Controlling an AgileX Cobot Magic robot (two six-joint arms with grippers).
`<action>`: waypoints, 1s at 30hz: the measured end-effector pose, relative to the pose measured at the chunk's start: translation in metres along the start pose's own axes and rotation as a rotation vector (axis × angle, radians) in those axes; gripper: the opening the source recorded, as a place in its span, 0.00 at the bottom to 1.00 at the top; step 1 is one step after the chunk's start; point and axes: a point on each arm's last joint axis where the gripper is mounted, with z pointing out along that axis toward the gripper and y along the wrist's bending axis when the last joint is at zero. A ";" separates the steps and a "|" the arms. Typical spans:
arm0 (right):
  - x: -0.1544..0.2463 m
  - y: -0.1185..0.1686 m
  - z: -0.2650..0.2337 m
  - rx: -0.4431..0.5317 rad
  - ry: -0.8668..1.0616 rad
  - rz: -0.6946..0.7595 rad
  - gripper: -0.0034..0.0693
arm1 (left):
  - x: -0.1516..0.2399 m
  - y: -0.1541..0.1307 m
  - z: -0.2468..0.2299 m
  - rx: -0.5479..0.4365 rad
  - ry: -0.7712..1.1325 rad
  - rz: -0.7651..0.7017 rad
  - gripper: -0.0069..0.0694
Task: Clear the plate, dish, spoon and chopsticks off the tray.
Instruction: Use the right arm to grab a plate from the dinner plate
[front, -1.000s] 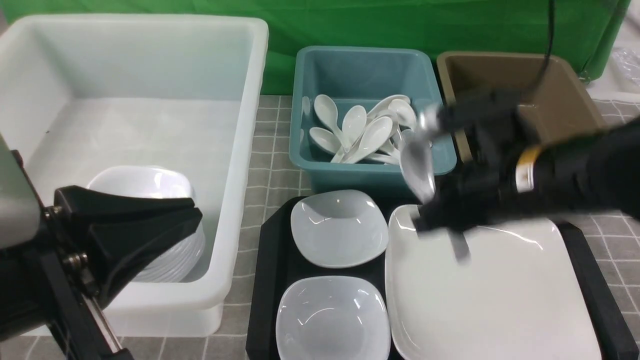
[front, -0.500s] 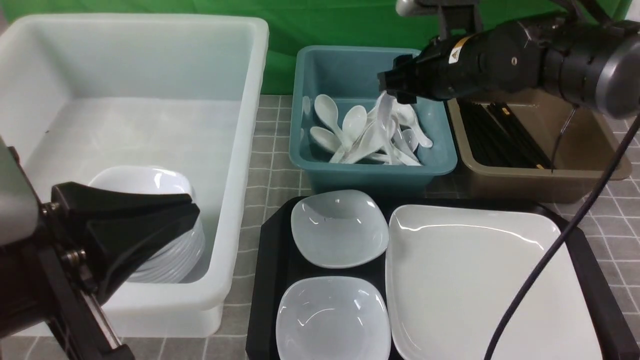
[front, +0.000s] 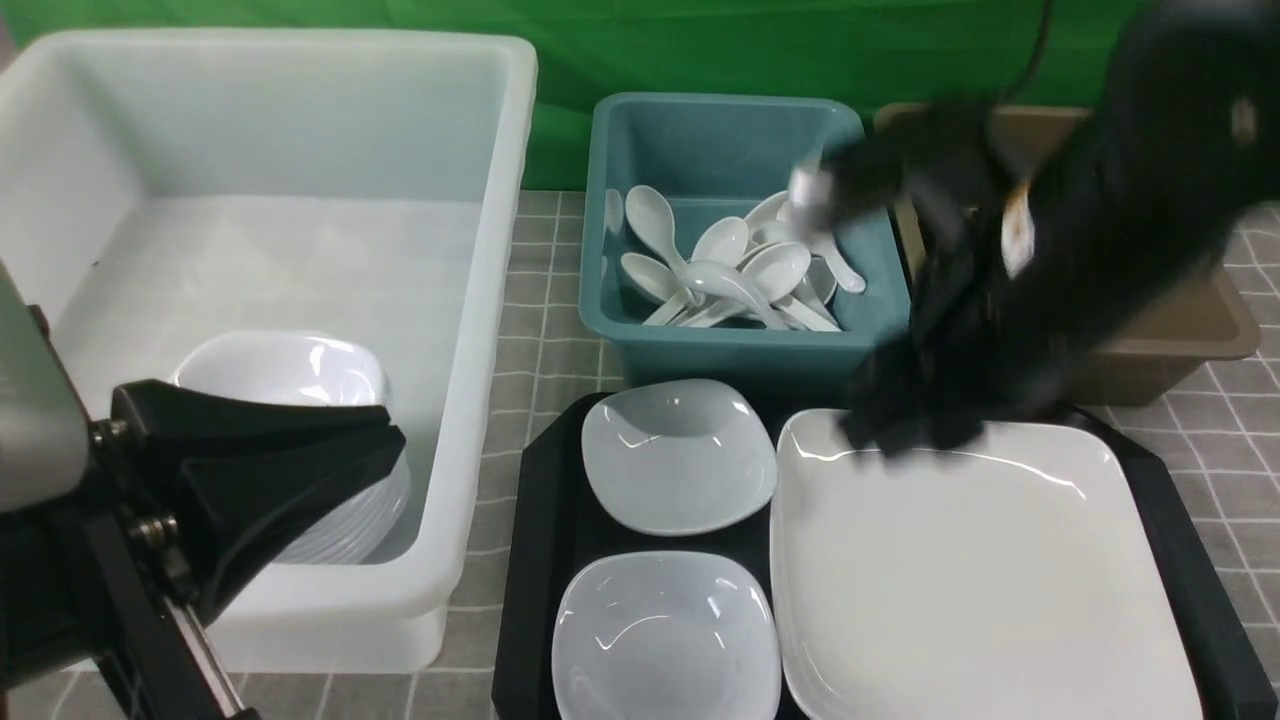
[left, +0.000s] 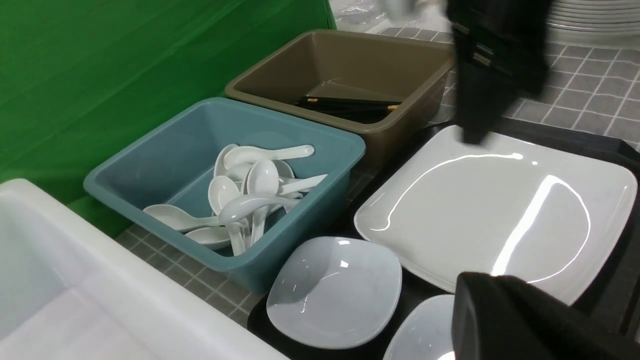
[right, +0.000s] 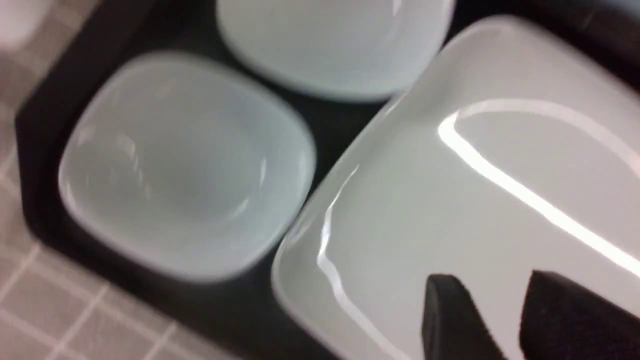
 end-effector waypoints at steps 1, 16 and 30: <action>0.014 0.011 0.009 0.011 0.048 -0.028 0.39 | 0.000 0.000 0.000 0.000 0.000 -0.010 0.11; 0.054 0.072 0.090 0.087 0.086 -0.137 0.81 | -0.002 -0.001 0.000 0.012 -0.018 -0.116 0.11; 0.043 0.055 0.136 0.094 0.101 -0.133 0.79 | -0.002 -0.001 0.000 0.014 -0.020 -0.120 0.11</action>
